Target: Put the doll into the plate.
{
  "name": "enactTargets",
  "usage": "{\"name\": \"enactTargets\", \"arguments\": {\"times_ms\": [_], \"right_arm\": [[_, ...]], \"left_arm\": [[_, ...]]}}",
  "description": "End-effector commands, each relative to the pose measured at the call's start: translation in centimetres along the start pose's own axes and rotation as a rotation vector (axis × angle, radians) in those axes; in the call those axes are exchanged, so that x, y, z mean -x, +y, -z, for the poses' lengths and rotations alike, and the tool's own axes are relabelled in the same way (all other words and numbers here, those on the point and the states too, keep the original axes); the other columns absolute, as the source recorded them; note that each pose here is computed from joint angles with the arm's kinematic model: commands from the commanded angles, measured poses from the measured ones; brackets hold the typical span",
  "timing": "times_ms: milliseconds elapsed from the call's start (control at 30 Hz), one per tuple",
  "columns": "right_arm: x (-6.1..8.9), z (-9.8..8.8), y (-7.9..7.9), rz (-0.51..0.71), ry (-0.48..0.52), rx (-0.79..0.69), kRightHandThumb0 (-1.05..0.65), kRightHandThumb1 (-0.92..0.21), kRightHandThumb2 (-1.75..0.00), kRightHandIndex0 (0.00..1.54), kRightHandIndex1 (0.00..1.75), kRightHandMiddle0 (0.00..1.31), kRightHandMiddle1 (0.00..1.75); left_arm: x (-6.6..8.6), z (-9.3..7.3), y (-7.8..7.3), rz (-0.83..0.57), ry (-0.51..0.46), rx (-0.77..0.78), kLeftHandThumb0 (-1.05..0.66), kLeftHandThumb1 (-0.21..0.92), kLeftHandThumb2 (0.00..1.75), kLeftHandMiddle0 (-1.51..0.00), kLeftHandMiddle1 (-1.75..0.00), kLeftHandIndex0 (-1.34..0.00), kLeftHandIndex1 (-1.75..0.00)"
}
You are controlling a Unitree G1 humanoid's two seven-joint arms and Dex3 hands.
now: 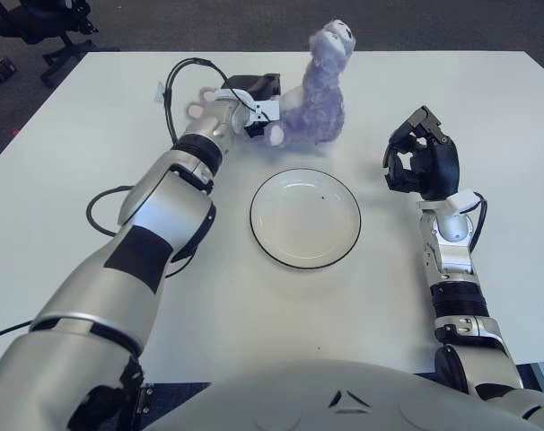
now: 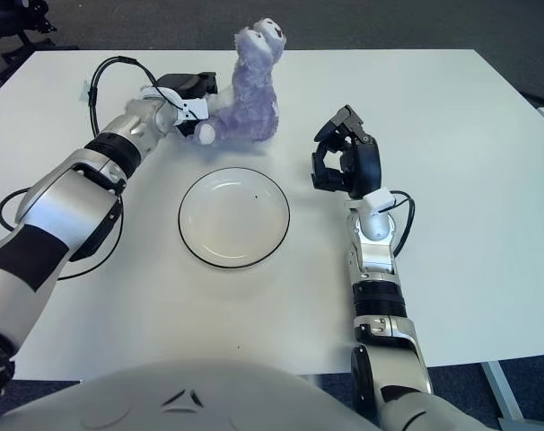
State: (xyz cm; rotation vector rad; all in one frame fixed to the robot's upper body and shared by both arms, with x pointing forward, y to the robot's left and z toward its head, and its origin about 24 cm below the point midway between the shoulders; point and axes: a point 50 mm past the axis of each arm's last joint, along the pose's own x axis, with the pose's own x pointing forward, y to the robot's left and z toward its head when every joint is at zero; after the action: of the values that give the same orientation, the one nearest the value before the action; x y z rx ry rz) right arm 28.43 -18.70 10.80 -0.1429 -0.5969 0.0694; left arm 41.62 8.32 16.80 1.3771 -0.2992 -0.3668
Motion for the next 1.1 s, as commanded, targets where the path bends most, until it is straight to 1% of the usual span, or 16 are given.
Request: {"name": "enactTargets", "arguments": {"times_ms": [0, 133, 233, 367, 633, 700, 767, 900, 1067], "right_arm": [[0.6, 0.3, 0.1, 0.008, 0.03, 0.001, -0.39, -0.61, -0.94, 0.91, 1.75, 0.4, 1.75], [0.6, 0.3, 0.1, 0.009, 0.031, 0.001, -0.39, -0.61, -0.93, 0.91, 1.75, 0.39, 1.75], [0.6, 0.6, 0.0, 0.042, 0.087, 0.012, -0.39, -0.62, -0.92, 0.91, 1.75, 0.39, 1.75], [0.5, 0.7, -0.2, 0.067, 0.131, 0.023, -0.39, -0.63, -0.9, 0.91, 1.75, 0.38, 1.75], [0.5, 0.7, -0.2, 0.074, 0.149, 0.028, -0.39, -0.64, -0.89, 0.91, 1.75, 0.37, 1.75], [0.4, 0.9, -0.4, 0.101, 0.175, 0.037, -0.39, -0.65, -0.88, 0.91, 1.75, 0.37, 1.75], [0.3, 1.0, -0.5, 0.114, 0.19, 0.042, -0.39, -0.65, -0.88, 0.91, 1.75, 0.37, 1.75], [0.2, 1.0, -0.5, 0.128, 0.205, 0.046, -0.39, -0.64, -0.89, 0.9, 1.75, 0.37, 1.75], [0.2, 1.0, -0.5, 0.131, 0.21, 0.047, -0.39, -0.64, -0.89, 0.9, 1.75, 0.38, 1.75]], "left_arm": [[0.3, 0.4, 1.3, -0.041, -0.029, -0.026, 0.44, 0.39, 1.22, -0.55, -1.75, -0.66, -1.75], [0.3, 0.4, 1.4, -0.042, -0.033, -0.027, 0.44, 0.39, 1.22, -0.55, -1.75, -0.66, -1.75], [0.9, 0.7, 2.1, -0.093, -0.089, -0.007, 0.44, 0.39, 1.21, -0.55, -1.75, -0.65, -1.75], [1.4, 0.8, 2.5, -0.122, -0.129, 0.01, 0.44, 0.39, 1.21, -0.54, -1.75, -0.65, -1.75], [1.5, 0.8, 2.5, -0.125, -0.139, 0.013, 0.44, 0.4, 1.21, -0.54, -1.75, -0.64, -1.75], [2.5, 0.7, 3.2, -0.182, -0.219, 0.034, 0.44, 0.4, 1.21, -0.54, -1.75, -0.64, -1.75], [3.2, 0.6, 3.5, -0.208, -0.257, 0.042, 0.44, 0.4, 1.21, -0.54, -1.75, -0.64, -1.75], [3.8, 0.4, 3.5, -0.23, -0.287, 0.048, 0.44, 0.4, 1.21, -0.54, -1.75, -0.64, -1.75], [4.0, 0.3, 3.5, -0.23, -0.287, 0.049, 0.44, 0.39, 1.21, -0.54, -1.75, -0.64, -1.75]]}}
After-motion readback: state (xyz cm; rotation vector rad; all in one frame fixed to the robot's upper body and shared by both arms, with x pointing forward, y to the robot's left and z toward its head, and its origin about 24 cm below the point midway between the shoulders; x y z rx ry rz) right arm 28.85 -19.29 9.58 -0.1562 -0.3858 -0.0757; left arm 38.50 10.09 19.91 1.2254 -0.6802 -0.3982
